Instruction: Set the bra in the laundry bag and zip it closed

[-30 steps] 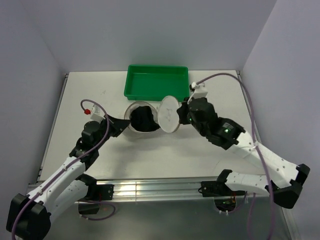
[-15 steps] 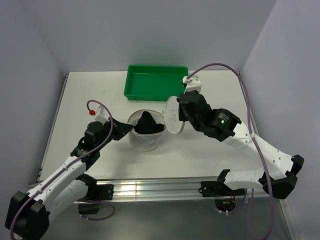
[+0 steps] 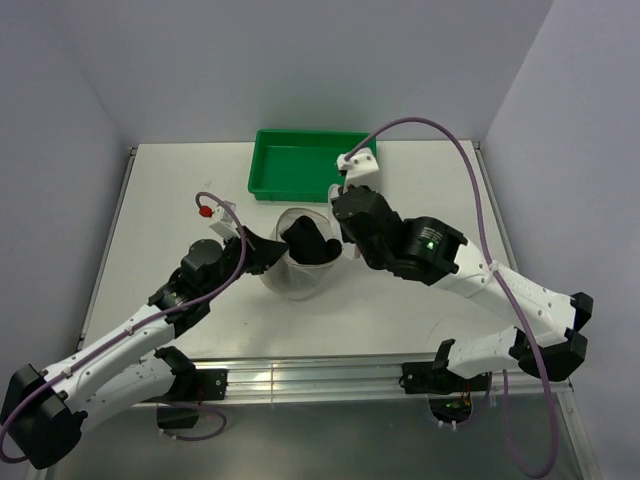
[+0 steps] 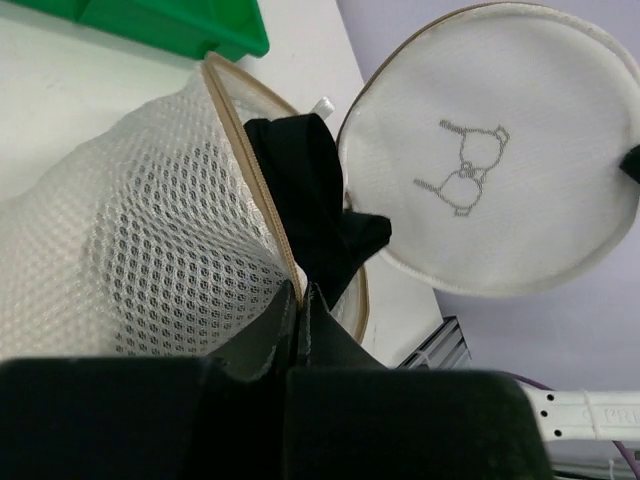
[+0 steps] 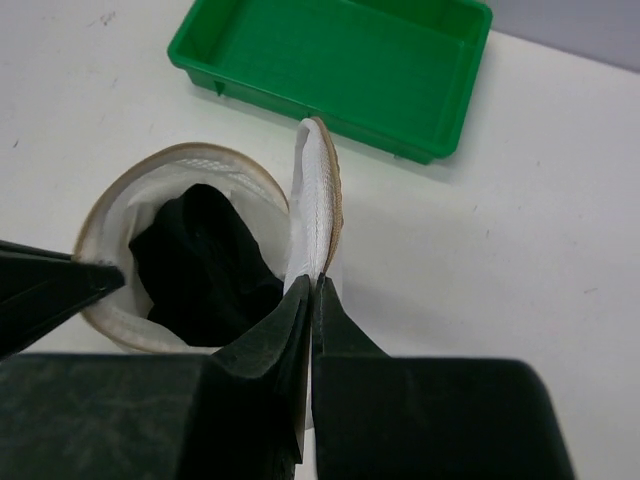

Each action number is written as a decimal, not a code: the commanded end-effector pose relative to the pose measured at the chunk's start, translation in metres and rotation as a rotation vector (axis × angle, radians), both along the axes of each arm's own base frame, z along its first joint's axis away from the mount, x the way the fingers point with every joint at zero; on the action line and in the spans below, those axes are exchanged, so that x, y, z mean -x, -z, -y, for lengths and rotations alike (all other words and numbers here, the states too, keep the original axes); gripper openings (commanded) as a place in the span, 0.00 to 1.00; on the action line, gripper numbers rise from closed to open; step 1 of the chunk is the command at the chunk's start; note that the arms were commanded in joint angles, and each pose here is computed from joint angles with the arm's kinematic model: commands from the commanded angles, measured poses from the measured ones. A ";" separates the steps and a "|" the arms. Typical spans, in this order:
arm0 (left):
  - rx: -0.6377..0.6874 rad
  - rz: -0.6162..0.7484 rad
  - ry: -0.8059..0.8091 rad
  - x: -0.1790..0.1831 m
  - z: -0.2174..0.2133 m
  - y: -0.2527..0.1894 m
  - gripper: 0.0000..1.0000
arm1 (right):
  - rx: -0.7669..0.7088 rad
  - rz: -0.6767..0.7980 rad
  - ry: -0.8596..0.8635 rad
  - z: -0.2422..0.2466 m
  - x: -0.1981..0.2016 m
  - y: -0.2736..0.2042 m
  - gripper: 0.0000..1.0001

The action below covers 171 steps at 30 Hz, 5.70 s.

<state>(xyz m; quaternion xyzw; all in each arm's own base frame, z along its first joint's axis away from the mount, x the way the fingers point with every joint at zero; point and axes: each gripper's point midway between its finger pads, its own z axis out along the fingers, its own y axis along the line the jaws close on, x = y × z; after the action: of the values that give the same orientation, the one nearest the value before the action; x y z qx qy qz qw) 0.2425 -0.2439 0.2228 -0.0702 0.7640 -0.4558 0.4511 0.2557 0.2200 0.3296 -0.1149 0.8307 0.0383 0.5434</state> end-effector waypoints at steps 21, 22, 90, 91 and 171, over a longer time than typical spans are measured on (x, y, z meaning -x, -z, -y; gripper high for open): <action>0.051 0.019 -0.062 -0.001 -0.011 0.059 0.00 | 0.189 -0.054 -0.095 -0.132 0.011 0.041 0.59; 0.051 0.023 -0.073 -0.002 -0.015 0.059 0.00 | 0.122 -0.050 -0.087 -0.122 0.012 0.027 0.59; -0.071 -0.045 -0.102 -0.033 -0.044 0.028 0.76 | -0.998 -0.176 0.155 -0.007 -0.049 0.141 0.00; -0.060 -0.059 -0.083 -0.030 -0.041 0.030 0.71 | -0.999 -0.177 0.156 -0.006 -0.049 0.142 0.00; -0.135 0.020 0.186 0.013 0.152 0.018 0.48 | -1.102 -0.238 -0.058 -0.014 -0.027 0.146 0.07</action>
<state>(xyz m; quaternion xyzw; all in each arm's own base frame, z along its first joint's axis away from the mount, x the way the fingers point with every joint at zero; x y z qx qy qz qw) 0.2170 -0.3832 0.1718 0.0569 0.8217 -0.4159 0.3855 0.2809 0.2336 0.1680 0.1707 0.7580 0.4829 0.4038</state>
